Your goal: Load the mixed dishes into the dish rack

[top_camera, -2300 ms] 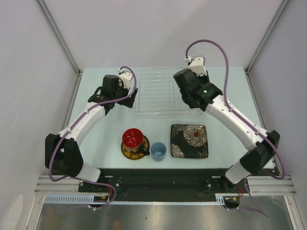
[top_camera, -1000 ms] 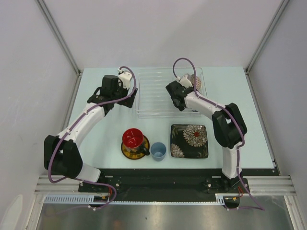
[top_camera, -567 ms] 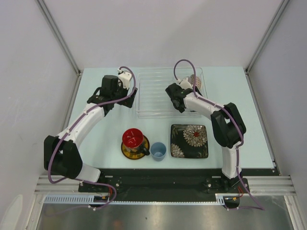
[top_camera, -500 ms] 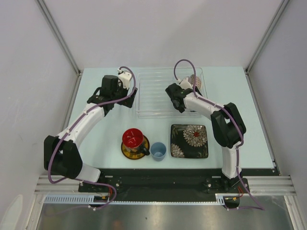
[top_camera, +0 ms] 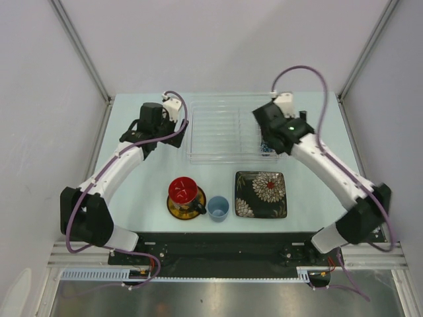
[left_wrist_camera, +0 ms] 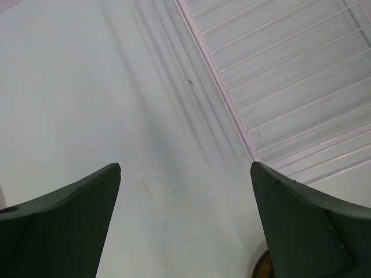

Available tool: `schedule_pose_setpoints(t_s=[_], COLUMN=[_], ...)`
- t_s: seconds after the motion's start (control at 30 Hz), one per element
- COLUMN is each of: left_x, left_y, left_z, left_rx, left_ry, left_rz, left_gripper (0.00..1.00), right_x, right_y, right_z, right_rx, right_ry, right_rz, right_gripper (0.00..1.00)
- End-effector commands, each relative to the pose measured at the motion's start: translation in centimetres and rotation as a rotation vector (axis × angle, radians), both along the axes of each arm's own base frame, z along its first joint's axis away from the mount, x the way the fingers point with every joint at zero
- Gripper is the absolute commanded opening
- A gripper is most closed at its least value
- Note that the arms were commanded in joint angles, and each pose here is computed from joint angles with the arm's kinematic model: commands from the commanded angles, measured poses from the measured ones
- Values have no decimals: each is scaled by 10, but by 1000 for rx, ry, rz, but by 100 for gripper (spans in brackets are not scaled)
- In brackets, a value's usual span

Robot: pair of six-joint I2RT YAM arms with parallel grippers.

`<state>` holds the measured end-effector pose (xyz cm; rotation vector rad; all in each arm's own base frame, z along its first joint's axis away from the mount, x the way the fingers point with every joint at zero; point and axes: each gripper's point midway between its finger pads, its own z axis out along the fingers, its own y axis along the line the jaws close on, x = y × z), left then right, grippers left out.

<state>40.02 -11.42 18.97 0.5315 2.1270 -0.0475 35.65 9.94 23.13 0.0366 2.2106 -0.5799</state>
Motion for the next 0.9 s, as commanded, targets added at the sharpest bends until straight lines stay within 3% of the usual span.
schedule_pose_setpoints(t_s=[0.0, 0.07, 0.2, 0.3, 0.57, 0.63, 0.87], left_x=[12, 5, -26, -56, -100, -103, -115], left_y=[1, -8, -56, -103, -177, -180, -183], left_z=[70, 87, 134, 133, 51, 34, -15], left_rx=[-9, -42, -133, -101, 71, 109, 265], left_ry=[-166, -180, -224, -186, -34, -24, -5], left_rz=[-12, -63, -267, -427, -683, -714, -851], left_gripper=[100, 100, 100, 100, 100, 100, 100], right_x=[-51, -74, -128, -150, -173, -181, -166], right_y=[-12, -3, -2, 4, 9, 14, 6], right_z=[-2, -14, -78, -100, -148, -162, -189], right_rx=[288, 448, 605, 746, 866, 924, 999], right_ry=[33, 74, 236, 309, 395, 450, 430], right_rz=[-51, -55, -139, -182, -209, -219, -236], right_gripper=[100, 100, 100, 100, 100, 100, 100])
